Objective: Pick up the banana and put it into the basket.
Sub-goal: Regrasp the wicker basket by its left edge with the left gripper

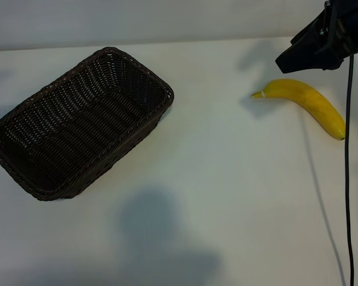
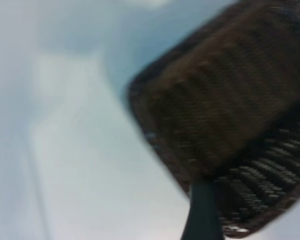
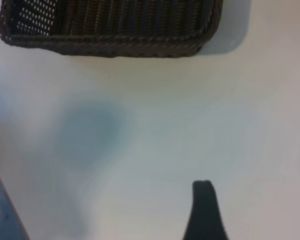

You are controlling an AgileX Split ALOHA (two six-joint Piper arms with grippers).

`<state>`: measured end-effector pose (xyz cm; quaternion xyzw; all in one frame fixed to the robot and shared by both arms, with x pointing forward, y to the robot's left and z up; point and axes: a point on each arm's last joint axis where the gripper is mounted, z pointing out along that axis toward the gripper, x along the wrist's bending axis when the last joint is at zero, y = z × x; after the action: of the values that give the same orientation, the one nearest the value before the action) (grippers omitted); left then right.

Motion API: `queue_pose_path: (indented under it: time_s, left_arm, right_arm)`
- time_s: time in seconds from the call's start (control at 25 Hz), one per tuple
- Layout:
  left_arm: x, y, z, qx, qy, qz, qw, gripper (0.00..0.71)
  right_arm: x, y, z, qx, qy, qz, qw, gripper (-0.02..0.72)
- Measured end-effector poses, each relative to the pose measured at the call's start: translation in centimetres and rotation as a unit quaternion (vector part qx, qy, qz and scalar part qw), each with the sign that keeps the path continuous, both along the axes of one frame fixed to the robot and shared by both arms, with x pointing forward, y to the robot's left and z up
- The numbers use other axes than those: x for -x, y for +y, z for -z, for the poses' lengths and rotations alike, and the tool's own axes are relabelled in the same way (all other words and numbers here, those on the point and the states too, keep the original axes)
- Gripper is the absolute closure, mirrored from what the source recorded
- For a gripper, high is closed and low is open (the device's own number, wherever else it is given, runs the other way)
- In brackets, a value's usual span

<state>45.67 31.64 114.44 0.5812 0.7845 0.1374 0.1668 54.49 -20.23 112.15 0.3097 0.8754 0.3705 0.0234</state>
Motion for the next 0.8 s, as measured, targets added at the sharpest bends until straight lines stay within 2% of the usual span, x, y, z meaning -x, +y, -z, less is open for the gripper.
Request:
queue_pose_path:
  time_s: [0.12,0.24,0.44,0.68,0.8]
  left_arm:
    - [0.2,0.4,0.0,-0.011,0.005,-0.026,1.0,0.164]
    - [-0.2,0.5,1.1,-0.008,0.014,-0.038,0.999,0.164]
    - [-1.4,0.4,5.4,0.006,0.057,-0.043,0.997,0.164]
    - [-2.5,0.0,9.6,0.047,0.059,-0.056,0.996,0.164]
    - [-2.6,0.6,11.1,0.061,0.07,-0.075,0.993,0.164]
  right_arm:
    - [0.0,0.0,0.0,0.0,0.0,0.001,1.0,0.188]
    - [0.0,0.0,0.0,-0.001,0.002,0.004,1.0,0.188]
    - [0.0,0.0,0.0,-0.003,0.005,0.008,1.0,0.188]
    - [0.0,0.0,0.0,-0.003,0.006,0.008,1.0,0.188]
    - [0.0,0.0,0.0,-0.003,0.006,0.008,1.0,0.188]
